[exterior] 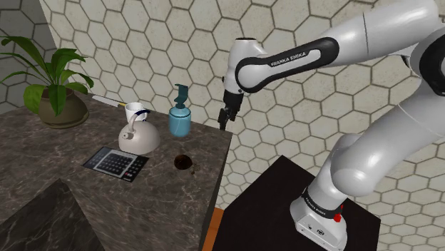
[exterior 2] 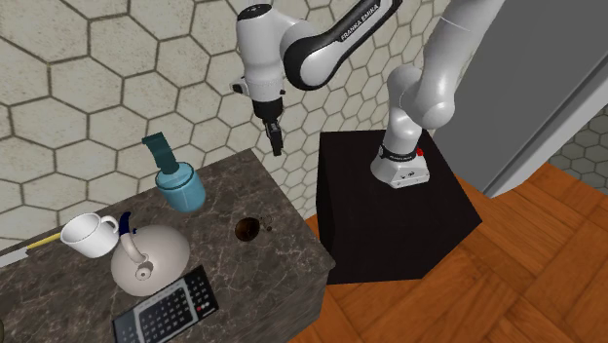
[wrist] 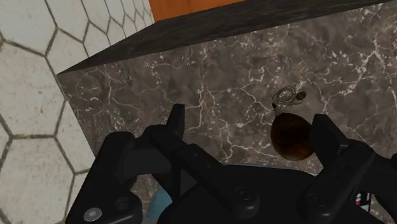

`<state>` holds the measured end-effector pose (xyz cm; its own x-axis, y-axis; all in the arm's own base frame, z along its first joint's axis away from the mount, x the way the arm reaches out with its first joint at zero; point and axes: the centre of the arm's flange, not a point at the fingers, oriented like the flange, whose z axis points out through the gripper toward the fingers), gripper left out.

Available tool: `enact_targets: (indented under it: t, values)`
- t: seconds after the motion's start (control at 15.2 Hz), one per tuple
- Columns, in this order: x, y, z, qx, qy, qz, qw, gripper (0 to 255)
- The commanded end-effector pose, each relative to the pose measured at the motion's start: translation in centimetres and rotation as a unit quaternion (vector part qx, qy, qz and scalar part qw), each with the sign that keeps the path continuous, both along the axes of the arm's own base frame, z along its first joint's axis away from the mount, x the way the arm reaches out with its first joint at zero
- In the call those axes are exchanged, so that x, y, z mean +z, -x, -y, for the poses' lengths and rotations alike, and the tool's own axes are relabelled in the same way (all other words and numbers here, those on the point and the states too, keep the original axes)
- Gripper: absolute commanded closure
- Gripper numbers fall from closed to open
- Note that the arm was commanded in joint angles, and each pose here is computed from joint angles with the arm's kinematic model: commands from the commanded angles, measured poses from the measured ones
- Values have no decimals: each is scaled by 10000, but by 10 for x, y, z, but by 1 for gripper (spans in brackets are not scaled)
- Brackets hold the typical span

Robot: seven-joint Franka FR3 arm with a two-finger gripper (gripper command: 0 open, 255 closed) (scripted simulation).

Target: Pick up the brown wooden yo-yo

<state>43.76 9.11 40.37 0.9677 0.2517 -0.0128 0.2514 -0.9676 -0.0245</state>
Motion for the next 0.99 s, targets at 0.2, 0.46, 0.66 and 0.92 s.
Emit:
enact_targets:
  t: [0.2, 0.46, 0.66, 0.92]
  values:
    - [-51, -33, -36, 499, -31, -84, 9987, 0]
    - [-91, -54, -65, 893, -54, -153, 9959, 0]
    - [-121, -67, -89, 1187, -72, -204, 9927, 0]
    - [-161, -82, -121, 1578, -95, -272, 9871, 0]
